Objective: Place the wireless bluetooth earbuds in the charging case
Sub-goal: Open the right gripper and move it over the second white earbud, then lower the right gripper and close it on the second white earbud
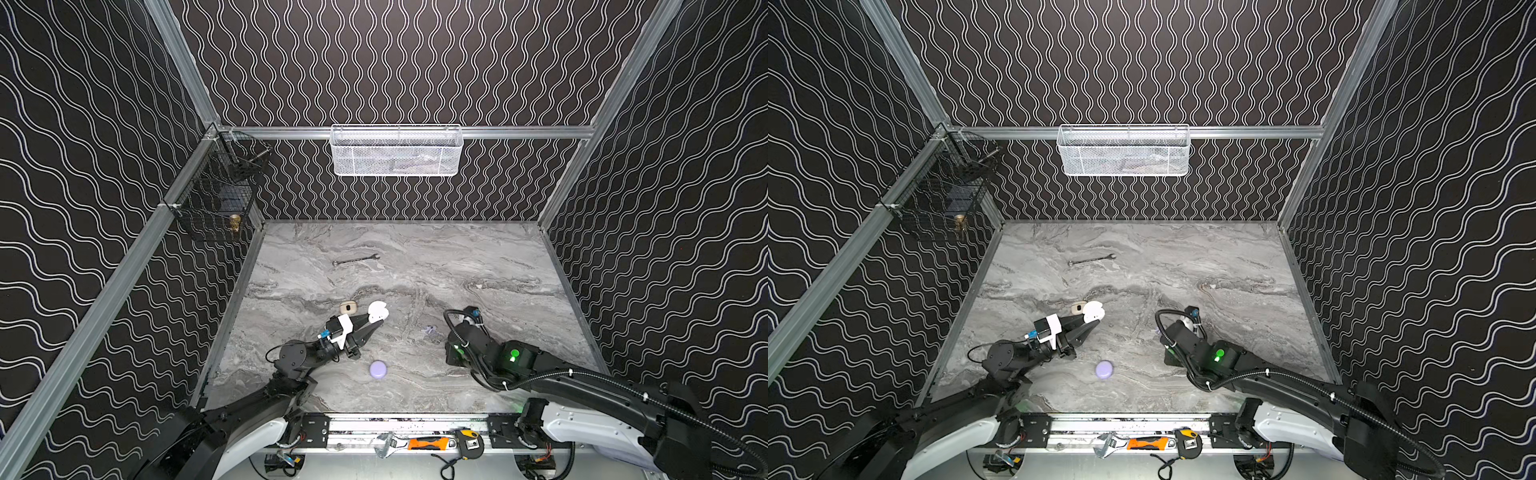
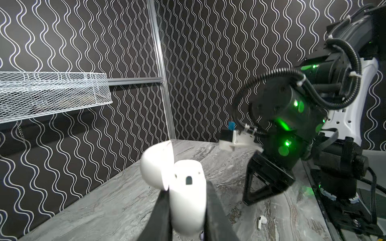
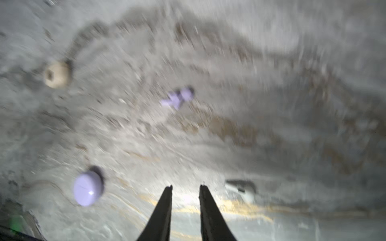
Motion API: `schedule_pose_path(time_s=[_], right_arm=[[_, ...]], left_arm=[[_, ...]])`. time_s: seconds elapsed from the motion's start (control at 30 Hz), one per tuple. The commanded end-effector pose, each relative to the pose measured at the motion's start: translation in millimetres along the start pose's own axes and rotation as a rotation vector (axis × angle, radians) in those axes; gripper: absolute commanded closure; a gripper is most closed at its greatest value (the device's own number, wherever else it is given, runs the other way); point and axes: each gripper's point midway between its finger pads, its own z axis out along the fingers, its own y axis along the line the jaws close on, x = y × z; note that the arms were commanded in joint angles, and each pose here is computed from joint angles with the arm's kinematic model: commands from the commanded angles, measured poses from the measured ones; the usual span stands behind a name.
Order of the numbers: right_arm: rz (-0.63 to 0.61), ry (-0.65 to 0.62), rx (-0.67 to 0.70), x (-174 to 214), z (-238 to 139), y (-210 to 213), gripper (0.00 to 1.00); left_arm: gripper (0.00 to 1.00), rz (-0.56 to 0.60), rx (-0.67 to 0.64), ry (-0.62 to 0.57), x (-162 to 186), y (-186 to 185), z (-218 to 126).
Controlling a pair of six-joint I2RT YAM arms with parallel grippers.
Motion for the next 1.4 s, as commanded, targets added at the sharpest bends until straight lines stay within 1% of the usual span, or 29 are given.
schedule_pose_path(time_s=[0.0, 0.1, 0.2, 0.33, 0.4, 0.57, 0.67, 0.83, 1.13, 1.27, 1.37], right_arm=[[0.116, 0.127, 0.018, 33, 7, -16, 0.69], [0.139, 0.177, 0.000, 51, 13, -24, 0.61], [0.132, 0.196, 0.013, 56, 15, -28, 0.51], [0.108, 0.188, 0.063, 54, 19, -34, 0.44], [0.100, 0.193, 0.063, 55, 23, -33, 0.39], [0.097, 0.168, 0.100, 51, 31, -38, 0.32], [0.089, 0.163, 0.087, 48, 36, -34, 0.32], [0.059, 0.172, 0.097, 46, 44, -29, 0.37], [0.006, 0.168, 0.193, 45, 58, -41, 0.38], [-0.005, 0.145, 0.176, 40, 60, -36, 0.38], [-0.019, 0.127, 0.199, 33, 60, -35, 0.38]], left_arm=[[1.00, 0.019, -0.007, 0.018, 2, 2, 1], [1.00, 0.016, -0.015, 0.022, 4, 3, 2], [1.00, 0.019, -0.003, 0.016, 3, 2, 3], [1.00, 0.022, -0.009, 0.020, 3, 3, 2], [1.00, 0.025, -0.006, 0.022, 3, 2, 1], [1.00, 0.026, -0.009, 0.022, 1, 2, 1], [1.00, 0.027, -0.009, 0.024, 2, 2, 1], [1.00, 0.026, -0.009, 0.028, 2, 3, 2], [1.00, 0.023, -0.005, 0.026, 3, 2, 3], [1.00, 0.024, -0.005, 0.030, 3, 2, 3], [1.00, 0.023, -0.007, 0.029, 3, 2, 2]])
